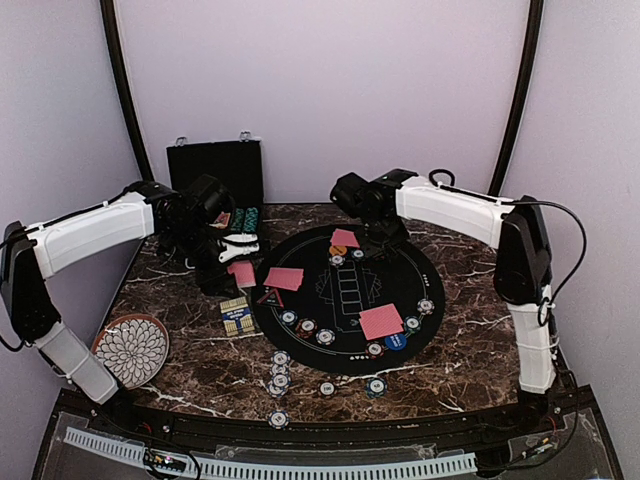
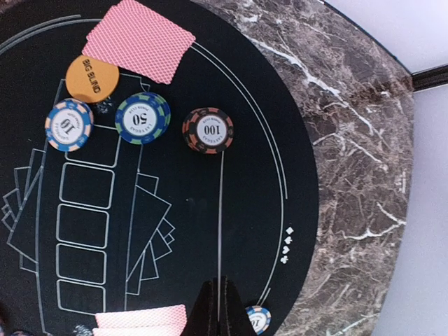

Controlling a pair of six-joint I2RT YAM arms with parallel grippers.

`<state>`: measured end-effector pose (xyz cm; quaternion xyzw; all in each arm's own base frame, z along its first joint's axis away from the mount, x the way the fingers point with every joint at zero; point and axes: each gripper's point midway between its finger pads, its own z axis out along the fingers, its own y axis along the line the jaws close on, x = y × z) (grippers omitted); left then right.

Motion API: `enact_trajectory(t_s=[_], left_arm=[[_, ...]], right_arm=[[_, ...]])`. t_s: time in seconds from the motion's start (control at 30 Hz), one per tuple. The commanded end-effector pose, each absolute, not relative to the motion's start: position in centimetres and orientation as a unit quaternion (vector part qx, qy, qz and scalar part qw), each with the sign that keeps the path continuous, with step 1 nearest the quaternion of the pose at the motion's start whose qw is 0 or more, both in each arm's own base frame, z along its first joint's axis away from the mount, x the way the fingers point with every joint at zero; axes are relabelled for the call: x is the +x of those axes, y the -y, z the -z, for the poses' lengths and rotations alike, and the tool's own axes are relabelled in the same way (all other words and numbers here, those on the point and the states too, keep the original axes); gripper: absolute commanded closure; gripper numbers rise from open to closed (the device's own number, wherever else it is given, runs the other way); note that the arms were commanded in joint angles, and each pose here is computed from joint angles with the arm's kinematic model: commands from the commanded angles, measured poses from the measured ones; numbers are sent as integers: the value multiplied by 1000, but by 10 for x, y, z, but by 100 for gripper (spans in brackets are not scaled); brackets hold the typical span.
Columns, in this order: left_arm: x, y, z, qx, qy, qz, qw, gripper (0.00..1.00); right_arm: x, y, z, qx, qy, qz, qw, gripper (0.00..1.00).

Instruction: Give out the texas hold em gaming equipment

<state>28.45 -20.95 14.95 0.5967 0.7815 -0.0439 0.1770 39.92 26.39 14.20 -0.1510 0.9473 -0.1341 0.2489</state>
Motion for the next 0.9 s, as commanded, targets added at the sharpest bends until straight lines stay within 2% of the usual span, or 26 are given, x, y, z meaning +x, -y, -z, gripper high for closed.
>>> enact_trajectory(t_s=[0.0,0.33,0.87], left_arm=[[278,205,-162,599,-776,42,193,100],[274,203,-162,599,-776,43,191,100],[275,206,-164,600,-775,50,190,100]], right_arm=[[401,-246,-152,-170,-914,262,261,100],[405,-281,-113,-205,-905,275,251,100],[398,-332,-45,-245,-917,232,213,100]])
